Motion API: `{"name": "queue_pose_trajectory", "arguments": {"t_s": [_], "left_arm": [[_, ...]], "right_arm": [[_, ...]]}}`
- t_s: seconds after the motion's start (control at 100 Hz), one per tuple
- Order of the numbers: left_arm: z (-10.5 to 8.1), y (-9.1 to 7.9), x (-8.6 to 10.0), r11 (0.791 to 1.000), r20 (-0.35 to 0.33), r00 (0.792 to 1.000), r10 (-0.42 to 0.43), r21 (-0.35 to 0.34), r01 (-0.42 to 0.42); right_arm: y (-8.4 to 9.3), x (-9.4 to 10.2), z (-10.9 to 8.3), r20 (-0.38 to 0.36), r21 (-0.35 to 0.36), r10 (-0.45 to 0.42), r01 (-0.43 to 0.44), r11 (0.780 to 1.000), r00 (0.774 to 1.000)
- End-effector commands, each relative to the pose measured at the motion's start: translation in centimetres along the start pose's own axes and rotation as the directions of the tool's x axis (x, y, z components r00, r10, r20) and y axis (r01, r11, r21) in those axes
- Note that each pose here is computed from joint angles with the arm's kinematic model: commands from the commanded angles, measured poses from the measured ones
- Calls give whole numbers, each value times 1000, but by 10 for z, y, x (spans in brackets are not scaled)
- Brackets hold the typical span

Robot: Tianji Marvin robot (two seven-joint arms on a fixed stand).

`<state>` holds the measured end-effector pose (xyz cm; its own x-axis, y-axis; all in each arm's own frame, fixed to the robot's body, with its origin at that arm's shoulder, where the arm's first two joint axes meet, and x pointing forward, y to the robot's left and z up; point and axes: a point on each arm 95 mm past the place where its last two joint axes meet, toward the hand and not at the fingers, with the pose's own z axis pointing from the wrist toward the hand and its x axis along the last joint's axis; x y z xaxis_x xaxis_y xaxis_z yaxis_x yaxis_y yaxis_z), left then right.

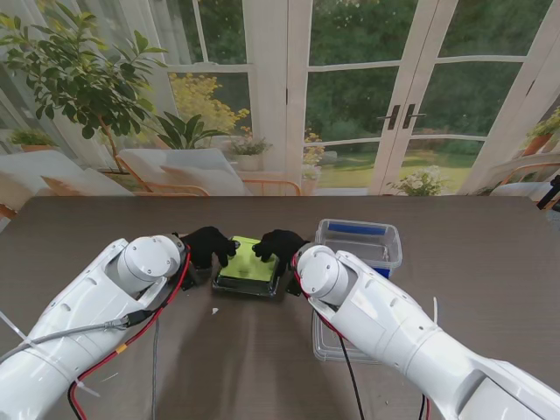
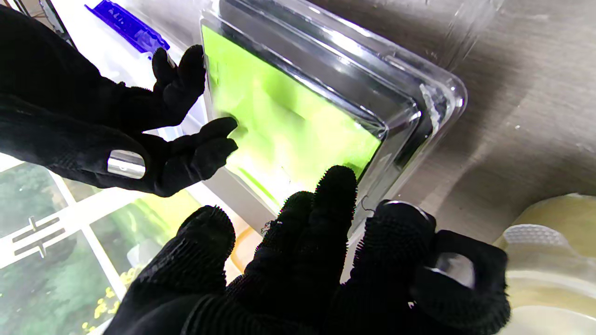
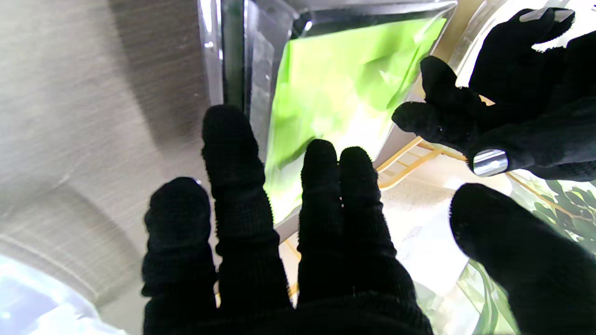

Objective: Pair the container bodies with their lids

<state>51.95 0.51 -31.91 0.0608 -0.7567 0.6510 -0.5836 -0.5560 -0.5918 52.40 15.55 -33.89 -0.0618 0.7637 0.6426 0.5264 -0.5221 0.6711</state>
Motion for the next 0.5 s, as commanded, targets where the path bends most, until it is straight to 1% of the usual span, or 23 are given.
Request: {"name": "queue_pose_trajectory", "arguments": {"t_s": [0.0,0.3,0.49], "left_arm": [[2,7,-9,1000,21,1000,-8,-23,9],[10,-3,-4,1000,-6,1000,-13,19,13],[17,-7,-3,999,-8,1000,-18,29,18]], "right_arm": [[-5,-2,1,7,23,-2,1,1000,1000],[1,0,6,15,11,4,-4,1000,1000],[5,-1,12,29,5,2,-3,1000,1000]]}}
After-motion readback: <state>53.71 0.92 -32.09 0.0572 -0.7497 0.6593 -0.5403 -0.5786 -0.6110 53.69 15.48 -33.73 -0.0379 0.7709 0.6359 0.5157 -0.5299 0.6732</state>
